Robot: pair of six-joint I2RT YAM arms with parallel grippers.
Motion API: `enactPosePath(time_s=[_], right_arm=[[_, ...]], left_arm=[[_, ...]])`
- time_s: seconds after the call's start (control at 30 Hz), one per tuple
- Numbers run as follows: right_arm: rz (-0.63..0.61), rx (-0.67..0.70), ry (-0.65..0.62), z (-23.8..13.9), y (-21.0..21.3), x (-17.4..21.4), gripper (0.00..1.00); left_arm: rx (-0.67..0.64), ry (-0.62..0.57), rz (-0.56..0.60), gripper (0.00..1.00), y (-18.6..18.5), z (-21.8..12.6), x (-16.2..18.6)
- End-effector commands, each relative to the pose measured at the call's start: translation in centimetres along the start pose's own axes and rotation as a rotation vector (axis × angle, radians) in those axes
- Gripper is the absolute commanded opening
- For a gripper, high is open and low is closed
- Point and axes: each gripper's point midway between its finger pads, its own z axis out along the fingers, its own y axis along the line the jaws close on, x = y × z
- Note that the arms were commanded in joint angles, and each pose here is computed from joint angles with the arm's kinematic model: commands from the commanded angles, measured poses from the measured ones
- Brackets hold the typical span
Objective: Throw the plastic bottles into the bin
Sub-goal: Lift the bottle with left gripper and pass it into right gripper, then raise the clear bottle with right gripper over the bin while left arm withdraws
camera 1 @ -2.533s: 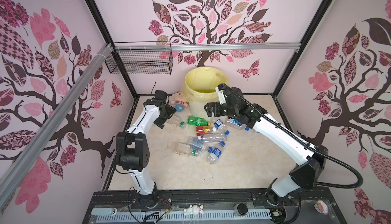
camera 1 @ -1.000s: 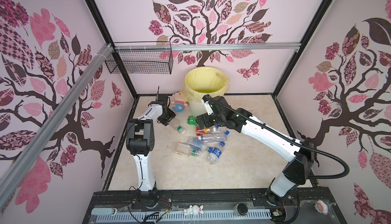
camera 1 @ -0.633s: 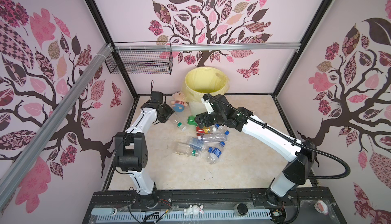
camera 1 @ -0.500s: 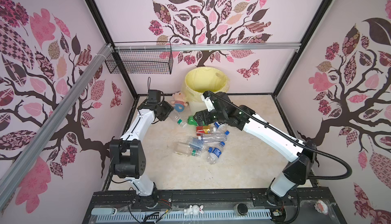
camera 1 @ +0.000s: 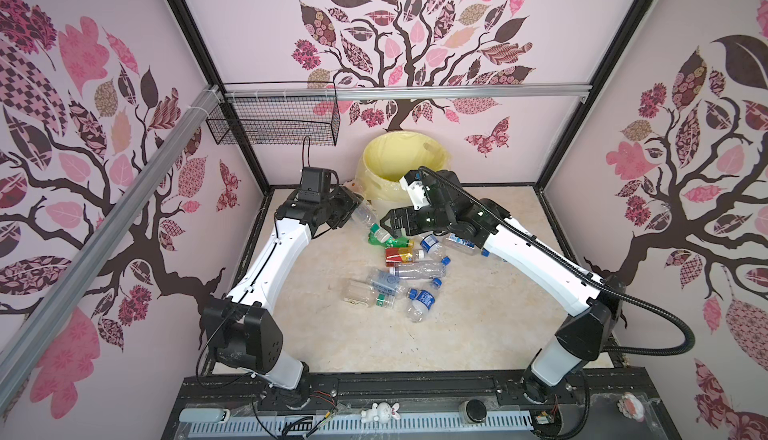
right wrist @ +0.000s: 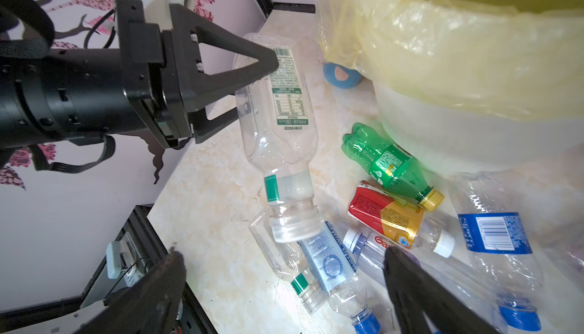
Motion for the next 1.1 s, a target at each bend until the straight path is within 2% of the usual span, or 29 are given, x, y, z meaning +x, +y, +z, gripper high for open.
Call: enactPosePath(time_s=[0.0,0.27,0.43,0.77,1.07], right_arm=[[0.025,-0.051,-0.045,-1.2,0.7,-2.1,1.00],[0.011,-0.123,-0.024,-0.6,1.5,-1.7,1.00],[0.000,-0.113,-0.016,-0.2,1.3,-1.7,0.94],[0.008,-0.113,0.003,0.9,0.9,-1.4,0.75],[0.014,-0.114,-0.017,0.7,1.2,-2.0,0.48]], left_arm=[[0.111,-0.042,0.020,0.54,-4.5,-2.6,-1.1],[0.212,-0.019,0.031,0.54,-7.7,-4.6,-0.5],[0.247,-0.005,0.049,0.54,-8.9,-5.6,0.4],[0.316,0.009,0.050,0.55,-10.9,-7.2,1.0],[0.296,0.012,0.057,0.58,-10.3,-7.4,1.3]])
